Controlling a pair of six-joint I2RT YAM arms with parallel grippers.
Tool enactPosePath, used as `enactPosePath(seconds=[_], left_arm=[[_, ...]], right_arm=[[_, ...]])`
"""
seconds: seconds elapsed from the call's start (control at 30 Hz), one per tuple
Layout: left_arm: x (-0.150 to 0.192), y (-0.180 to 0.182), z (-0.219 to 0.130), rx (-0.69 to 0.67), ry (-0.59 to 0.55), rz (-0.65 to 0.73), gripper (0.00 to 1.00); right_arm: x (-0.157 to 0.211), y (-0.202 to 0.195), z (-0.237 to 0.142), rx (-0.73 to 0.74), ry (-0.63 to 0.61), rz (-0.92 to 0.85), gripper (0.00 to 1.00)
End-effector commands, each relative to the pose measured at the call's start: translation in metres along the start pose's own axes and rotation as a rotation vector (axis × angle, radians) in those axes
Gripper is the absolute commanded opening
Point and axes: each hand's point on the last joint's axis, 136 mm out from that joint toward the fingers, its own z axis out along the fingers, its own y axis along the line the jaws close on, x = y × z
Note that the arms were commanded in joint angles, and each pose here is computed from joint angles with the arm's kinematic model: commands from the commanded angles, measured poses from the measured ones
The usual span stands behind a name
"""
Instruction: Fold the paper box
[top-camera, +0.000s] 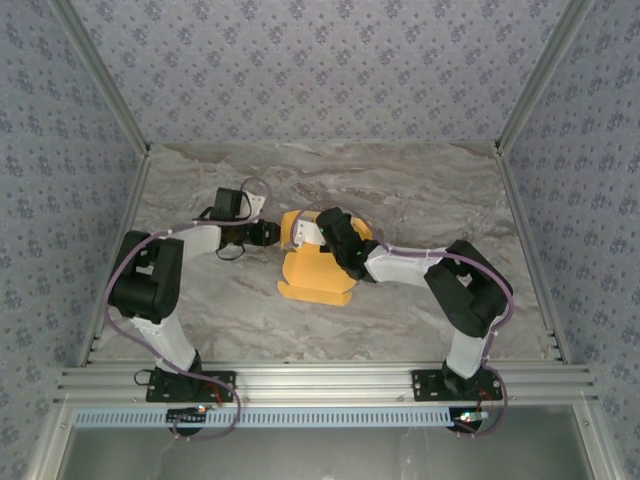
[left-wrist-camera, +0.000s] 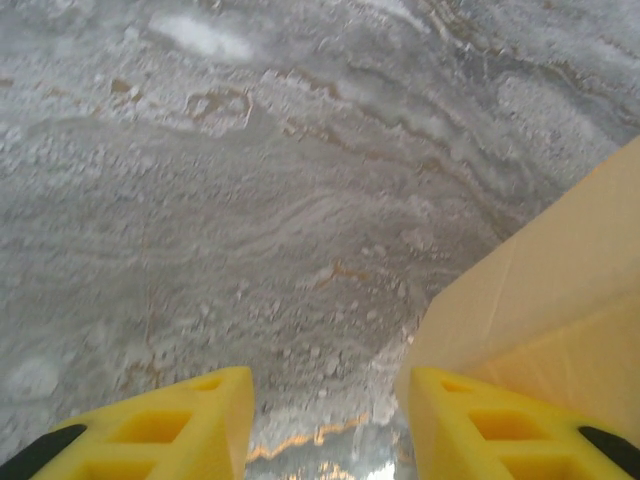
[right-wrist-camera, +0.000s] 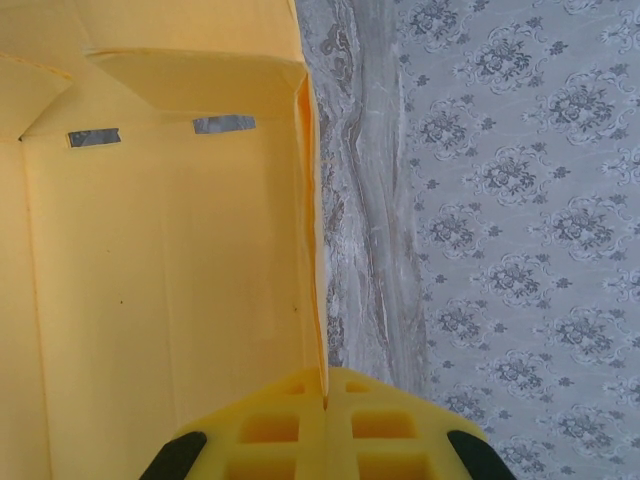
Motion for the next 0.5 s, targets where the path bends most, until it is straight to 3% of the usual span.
enactPosePath(seconds=[0.0,0.23,0.47], left_arm=[[0.009,0.0,-0.011,-0.032,0.029,-0.035,0.45],[0.028,0.01,-0.033,-0.127,-0.009,-0.171,0.46],[0.043,-0.048,-0.049,0.1,-0.083,-0.162,0.51]], right_arm=[[-0.001,-0.007,0.003,0.009,0.011,0.005,0.0],[-0.001,-0.008,0.002,0.011,0.014,0.006,0.0],[0.0,-0.009,0.003,0.016,0.017,0.01,0.0]])
